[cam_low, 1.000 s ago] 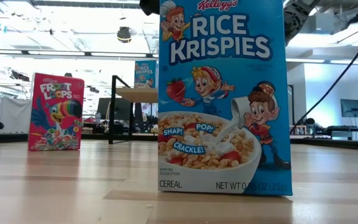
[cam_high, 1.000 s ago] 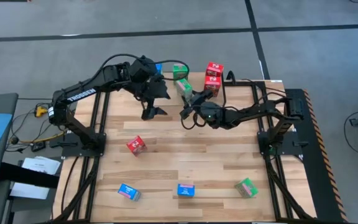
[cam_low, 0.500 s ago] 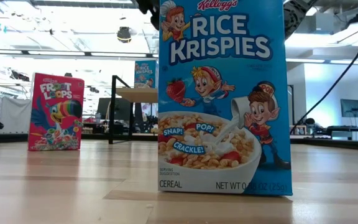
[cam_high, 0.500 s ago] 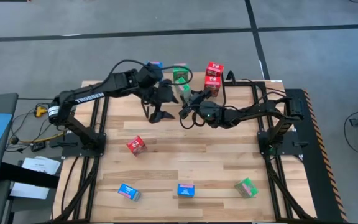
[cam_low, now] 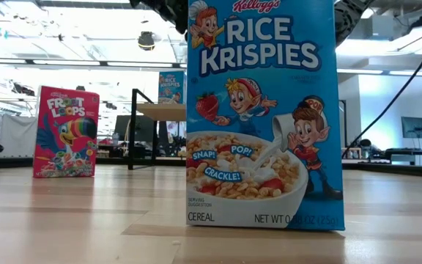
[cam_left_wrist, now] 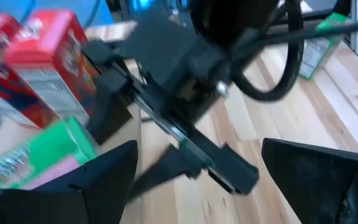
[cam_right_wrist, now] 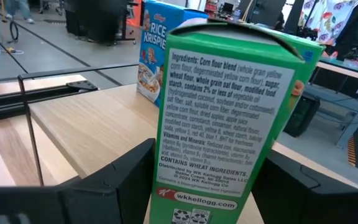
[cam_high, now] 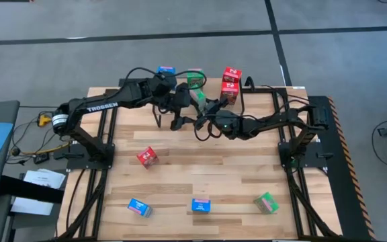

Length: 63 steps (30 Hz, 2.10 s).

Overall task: Stack cereal on shelf
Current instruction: Put the top green cereal box on the shelf aligned with the green cereal box

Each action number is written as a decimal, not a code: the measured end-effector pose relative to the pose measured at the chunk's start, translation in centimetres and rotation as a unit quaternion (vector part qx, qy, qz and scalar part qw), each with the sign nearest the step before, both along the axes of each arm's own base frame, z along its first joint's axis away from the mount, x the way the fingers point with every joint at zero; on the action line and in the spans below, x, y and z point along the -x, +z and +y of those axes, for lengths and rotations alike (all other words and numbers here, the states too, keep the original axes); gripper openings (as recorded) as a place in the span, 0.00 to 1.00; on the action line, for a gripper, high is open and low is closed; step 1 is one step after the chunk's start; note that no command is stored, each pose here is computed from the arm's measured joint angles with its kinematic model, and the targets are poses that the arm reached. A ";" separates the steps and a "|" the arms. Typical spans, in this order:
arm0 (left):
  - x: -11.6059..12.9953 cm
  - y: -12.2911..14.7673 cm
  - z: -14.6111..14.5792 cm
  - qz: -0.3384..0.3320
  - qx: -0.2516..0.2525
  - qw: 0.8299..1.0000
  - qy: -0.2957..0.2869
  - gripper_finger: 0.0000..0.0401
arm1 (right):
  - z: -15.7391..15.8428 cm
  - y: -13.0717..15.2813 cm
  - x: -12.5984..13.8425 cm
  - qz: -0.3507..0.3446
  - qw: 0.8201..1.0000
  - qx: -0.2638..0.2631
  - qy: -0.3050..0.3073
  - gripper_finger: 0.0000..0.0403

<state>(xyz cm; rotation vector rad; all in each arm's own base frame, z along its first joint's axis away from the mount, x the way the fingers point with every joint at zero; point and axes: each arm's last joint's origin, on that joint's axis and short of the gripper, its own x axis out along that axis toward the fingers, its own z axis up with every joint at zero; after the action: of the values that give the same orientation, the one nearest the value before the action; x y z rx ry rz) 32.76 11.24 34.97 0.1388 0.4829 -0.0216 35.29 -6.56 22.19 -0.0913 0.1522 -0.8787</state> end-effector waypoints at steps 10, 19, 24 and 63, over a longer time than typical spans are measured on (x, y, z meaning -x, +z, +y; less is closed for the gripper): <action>-1.3 -1.6 1.0 0.011 0.022 1.000 0.017 0.83 | 0.1 0.0 0.0 -0.001 1.000 0.000 0.001 0.65; -1.7 -2.2 1.5 0.014 0.014 0.999 0.031 0.83 | 0.4 -0.2 -0.1 0.009 1.000 0.000 0.003 0.65; -1.7 -2.2 1.5 0.015 0.010 0.999 0.039 0.83 | 0.8 -0.2 -0.1 0.013 1.000 -0.001 0.006 0.65; -1.4 -2.4 1.7 0.036 0.014 0.997 0.073 0.83 | 3.3 0.6 1.1 0.060 0.998 -0.023 0.004 0.65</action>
<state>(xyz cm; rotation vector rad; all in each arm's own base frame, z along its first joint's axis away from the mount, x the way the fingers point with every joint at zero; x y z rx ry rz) 34.15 12.92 32.54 0.0744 0.5632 0.1102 34.19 -3.25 22.77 -0.1009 0.2844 -0.8616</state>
